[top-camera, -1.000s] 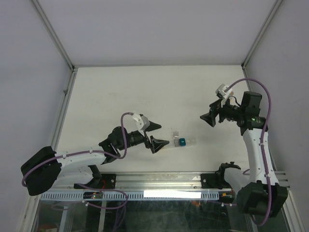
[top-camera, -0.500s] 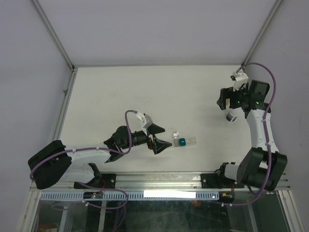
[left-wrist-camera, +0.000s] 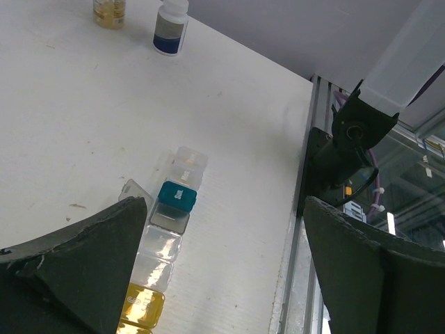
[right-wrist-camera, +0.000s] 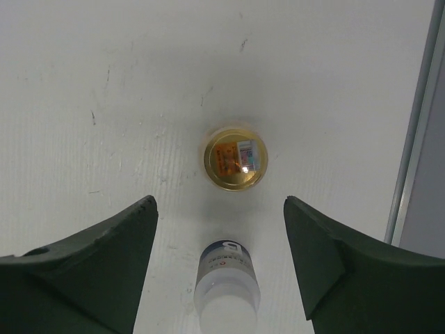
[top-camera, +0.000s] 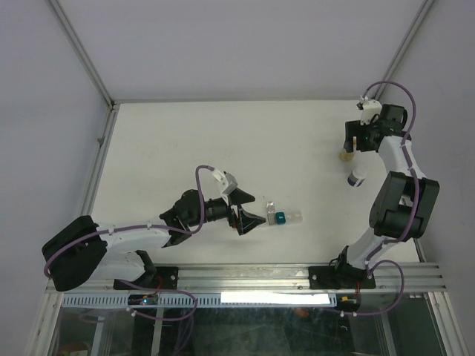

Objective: Sort the pills into containers

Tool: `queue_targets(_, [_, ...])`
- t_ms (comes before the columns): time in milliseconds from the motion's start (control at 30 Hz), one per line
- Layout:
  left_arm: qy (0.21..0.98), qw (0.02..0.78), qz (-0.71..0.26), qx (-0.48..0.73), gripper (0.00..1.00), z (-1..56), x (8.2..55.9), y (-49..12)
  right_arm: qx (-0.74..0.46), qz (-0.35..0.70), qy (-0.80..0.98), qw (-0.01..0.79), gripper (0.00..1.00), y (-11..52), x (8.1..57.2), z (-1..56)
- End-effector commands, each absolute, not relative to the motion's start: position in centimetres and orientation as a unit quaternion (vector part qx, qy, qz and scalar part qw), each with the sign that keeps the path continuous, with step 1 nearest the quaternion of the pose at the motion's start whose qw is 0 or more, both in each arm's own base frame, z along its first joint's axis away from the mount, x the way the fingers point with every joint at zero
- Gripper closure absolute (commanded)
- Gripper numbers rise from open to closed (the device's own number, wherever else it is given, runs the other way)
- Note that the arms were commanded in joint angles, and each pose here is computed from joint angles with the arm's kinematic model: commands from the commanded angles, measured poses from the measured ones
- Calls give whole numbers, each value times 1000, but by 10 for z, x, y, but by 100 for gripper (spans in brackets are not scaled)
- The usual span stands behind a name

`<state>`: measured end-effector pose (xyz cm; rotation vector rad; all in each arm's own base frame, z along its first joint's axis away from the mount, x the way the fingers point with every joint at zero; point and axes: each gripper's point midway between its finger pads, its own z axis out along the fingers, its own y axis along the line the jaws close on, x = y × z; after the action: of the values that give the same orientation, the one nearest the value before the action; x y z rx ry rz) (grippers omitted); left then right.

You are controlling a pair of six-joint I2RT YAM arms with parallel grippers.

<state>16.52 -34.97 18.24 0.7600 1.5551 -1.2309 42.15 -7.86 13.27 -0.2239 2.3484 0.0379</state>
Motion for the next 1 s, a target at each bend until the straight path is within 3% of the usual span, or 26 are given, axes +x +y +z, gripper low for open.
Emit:
queue_targets(0, [614, 496, -527, 314, 1, 205, 164, -354, -75, -4, 909, 410, 25, -91, 446, 155])
queue_targets(633, [632, 477, -530, 304, 1, 190, 162, -353, -71, 26, 927, 368, 45, -91, 471, 123])
queue_targets(733, [632, 475, -531, 304, 1, 191, 161, -353, -73, 25, 927, 366, 50, -90, 469, 122])
queue_targets(967, [621, 475, -539, 314, 1, 195, 155, -351, -88, 23, 925, 368, 75, -88, 461, 130])
